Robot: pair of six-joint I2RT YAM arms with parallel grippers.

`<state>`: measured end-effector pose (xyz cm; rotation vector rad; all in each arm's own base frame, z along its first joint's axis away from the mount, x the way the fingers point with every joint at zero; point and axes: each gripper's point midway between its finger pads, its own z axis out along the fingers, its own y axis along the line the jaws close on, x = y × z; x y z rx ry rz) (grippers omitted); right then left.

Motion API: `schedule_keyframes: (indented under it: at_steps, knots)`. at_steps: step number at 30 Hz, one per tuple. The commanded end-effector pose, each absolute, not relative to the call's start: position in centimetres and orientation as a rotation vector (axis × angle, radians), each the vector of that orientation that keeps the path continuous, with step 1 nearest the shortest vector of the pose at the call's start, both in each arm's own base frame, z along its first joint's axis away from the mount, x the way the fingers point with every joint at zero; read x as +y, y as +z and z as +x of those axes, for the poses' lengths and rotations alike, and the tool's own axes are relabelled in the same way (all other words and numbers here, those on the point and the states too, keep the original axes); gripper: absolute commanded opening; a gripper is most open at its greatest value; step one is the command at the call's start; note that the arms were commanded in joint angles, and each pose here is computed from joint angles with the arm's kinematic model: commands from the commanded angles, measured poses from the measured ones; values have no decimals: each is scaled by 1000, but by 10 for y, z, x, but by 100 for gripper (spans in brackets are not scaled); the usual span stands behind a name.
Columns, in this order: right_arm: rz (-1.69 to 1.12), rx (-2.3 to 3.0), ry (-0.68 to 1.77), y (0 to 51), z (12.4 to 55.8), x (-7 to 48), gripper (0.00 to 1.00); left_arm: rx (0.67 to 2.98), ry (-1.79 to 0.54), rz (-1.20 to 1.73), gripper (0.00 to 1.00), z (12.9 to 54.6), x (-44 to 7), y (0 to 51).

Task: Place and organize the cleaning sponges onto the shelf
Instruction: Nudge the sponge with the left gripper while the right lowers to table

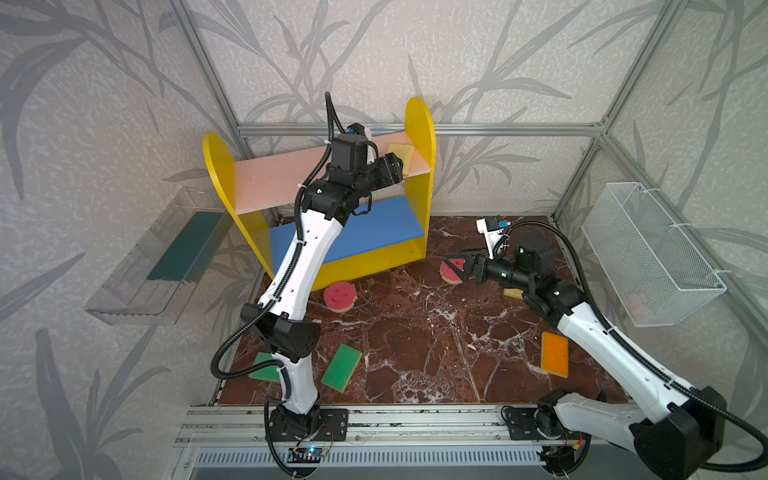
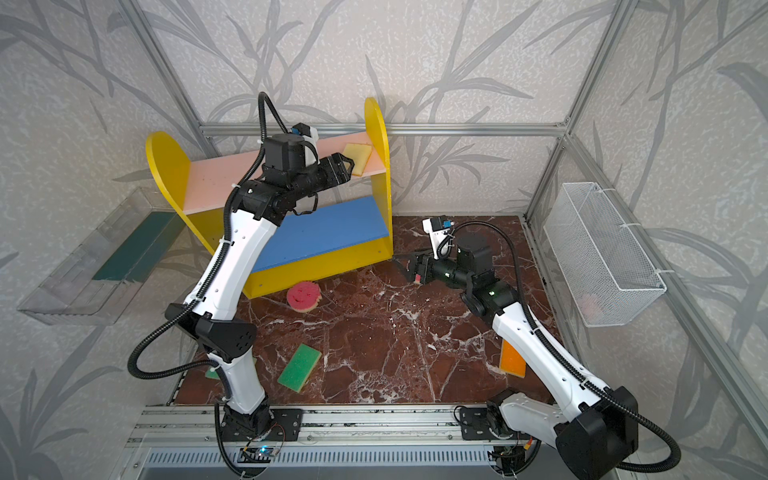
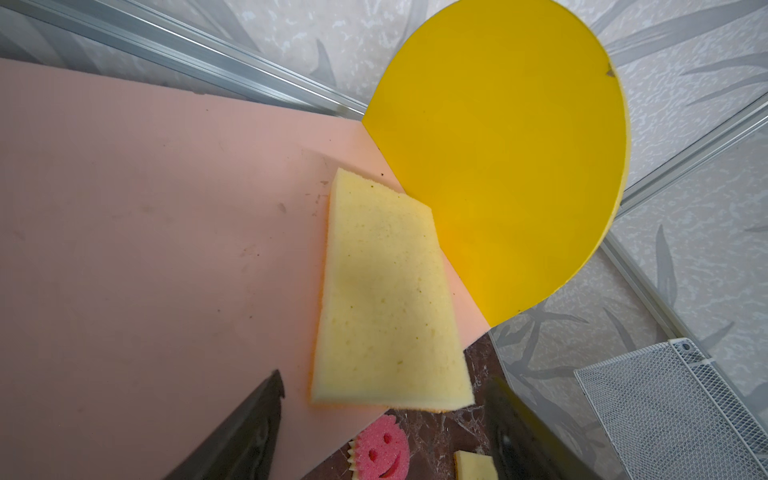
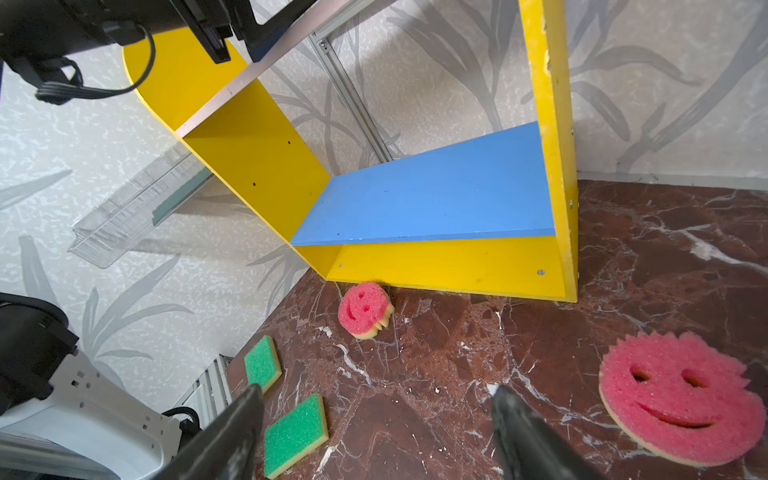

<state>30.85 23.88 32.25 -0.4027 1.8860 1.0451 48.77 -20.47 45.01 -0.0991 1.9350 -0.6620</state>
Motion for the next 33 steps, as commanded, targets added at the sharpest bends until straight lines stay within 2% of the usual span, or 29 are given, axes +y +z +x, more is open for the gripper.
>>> schedule_keyframes:
  at_steps: [1, 8, 24, 33]
  knots:
    - [-424, 1859, 1030, 330, 302, 237, 85, 1954, -699, -73, 78, 488, -218, 447]
    - [-419, 1876, 1020, 324, 300, 235, 85, 1950, -779, -61, 78, 489, -247, 443]
    - [-423, 1886, 1001, 323, 297, 231, 85, 1926, -816, -114, 78, 509, -255, 445]
    - [-322, 1979, 881, 313, 306, 210, 90, 1895, -798, -84, 99, 482, -242, 462]
